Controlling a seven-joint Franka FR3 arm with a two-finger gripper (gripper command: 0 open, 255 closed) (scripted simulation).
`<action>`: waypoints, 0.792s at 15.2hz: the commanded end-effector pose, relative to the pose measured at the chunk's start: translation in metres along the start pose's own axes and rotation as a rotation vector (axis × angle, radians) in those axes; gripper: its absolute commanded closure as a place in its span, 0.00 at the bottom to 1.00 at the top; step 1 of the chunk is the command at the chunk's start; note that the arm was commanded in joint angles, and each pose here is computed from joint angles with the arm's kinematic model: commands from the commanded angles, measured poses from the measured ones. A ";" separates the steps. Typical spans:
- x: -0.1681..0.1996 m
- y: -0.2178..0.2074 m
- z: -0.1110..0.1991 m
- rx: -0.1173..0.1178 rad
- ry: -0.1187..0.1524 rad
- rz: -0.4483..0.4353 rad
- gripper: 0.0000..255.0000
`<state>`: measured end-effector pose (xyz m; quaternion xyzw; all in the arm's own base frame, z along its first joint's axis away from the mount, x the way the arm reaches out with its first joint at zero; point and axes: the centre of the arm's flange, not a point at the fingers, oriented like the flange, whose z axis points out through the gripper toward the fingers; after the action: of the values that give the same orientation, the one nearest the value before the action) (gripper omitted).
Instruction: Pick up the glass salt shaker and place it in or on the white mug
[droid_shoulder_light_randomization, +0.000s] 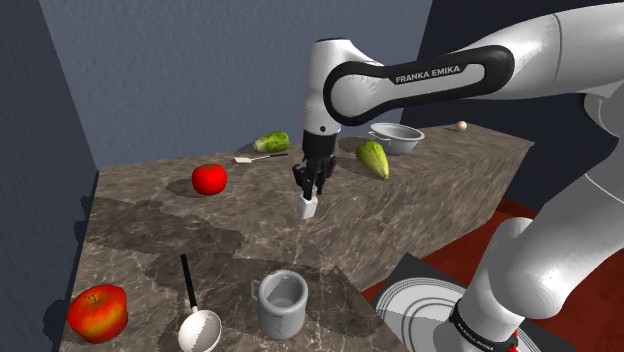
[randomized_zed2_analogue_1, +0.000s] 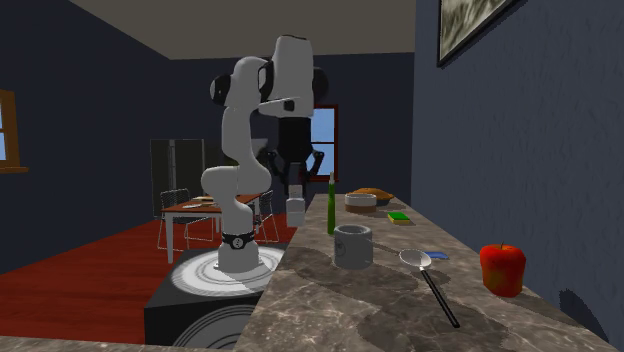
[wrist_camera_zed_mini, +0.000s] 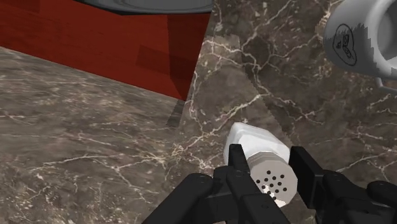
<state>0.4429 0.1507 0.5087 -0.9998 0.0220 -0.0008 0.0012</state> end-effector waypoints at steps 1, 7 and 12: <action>0.000 0.000 -0.011 0.000 0.000 0.000 1.00; -0.011 -0.023 -0.035 0.000 0.000 0.000 1.00; -0.040 -0.081 -0.048 0.000 0.000 0.000 1.00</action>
<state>0.4103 0.2196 0.5536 -0.9998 0.0214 -0.0008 0.0011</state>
